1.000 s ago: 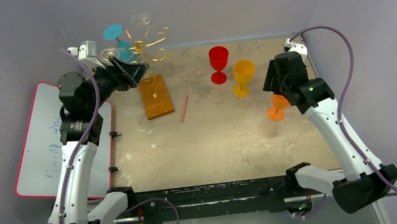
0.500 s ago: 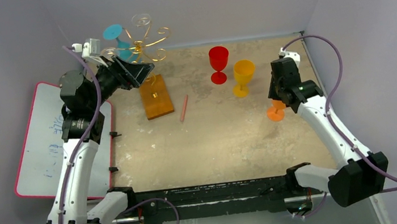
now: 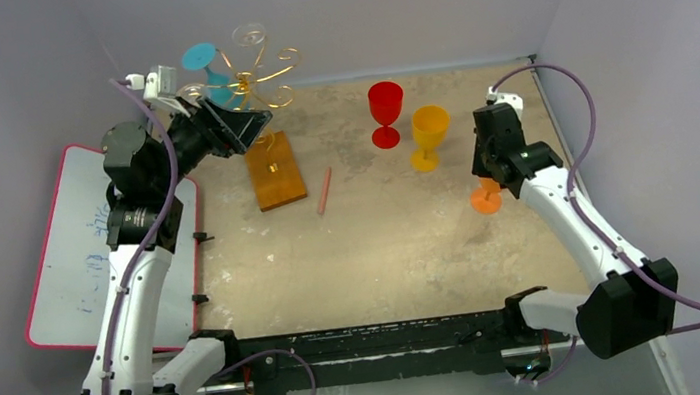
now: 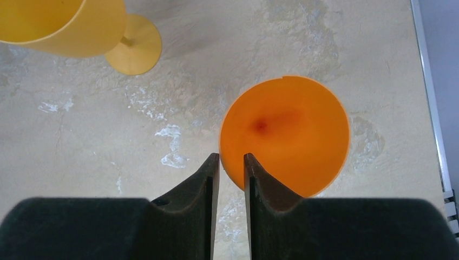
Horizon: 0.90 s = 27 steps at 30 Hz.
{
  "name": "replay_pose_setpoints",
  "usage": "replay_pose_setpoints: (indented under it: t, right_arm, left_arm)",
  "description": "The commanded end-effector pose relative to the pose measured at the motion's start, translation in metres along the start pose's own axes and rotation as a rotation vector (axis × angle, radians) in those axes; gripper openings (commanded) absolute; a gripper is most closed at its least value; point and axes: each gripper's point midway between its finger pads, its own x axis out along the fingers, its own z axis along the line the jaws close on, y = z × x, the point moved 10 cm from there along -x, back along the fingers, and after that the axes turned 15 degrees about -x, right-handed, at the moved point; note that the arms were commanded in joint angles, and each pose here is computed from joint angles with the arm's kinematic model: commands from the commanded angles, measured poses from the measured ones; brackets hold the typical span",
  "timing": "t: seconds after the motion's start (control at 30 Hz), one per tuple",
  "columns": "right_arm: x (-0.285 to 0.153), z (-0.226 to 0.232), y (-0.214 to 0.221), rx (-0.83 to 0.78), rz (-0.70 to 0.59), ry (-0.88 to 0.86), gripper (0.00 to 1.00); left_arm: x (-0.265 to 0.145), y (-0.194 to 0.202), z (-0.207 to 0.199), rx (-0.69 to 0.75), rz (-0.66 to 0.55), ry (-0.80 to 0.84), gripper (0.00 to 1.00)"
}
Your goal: Place the wine glass upside down on the wine glass rack
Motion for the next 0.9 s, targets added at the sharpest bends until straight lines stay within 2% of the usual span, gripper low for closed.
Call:
replay_pose_setpoints:
  t: [0.0, 0.13, 0.37, 0.67, 0.87]
  right_arm:
    - [0.005, 0.001, -0.003, -0.011, -0.011, -0.015, 0.24]
    - [0.003, 0.001, -0.004, -0.026, -0.015, -0.022, 0.18]
    - [-0.002, -0.001, -0.006, -0.041, -0.027, -0.029, 0.00]
    - [-0.031, -0.008, -0.022, -0.056, -0.090, -0.095, 0.00]
    - [-0.070, -0.009, -0.040, -0.087, -0.179, -0.283, 0.00]
  left_arm:
    - [-0.003, -0.012, -0.017, 0.071, -0.036, 0.050, 0.69]
    - [-0.004, -0.012, -0.018, 0.080, -0.034, 0.050, 0.69]
    - [-0.002, -0.018, -0.023, 0.094, -0.046, 0.058, 0.68]
    - [0.000, -0.019, -0.016, 0.144, -0.034, 0.013, 0.67]
    - [0.001, -0.017, -0.017, 0.129, -0.025, 0.048, 0.67]
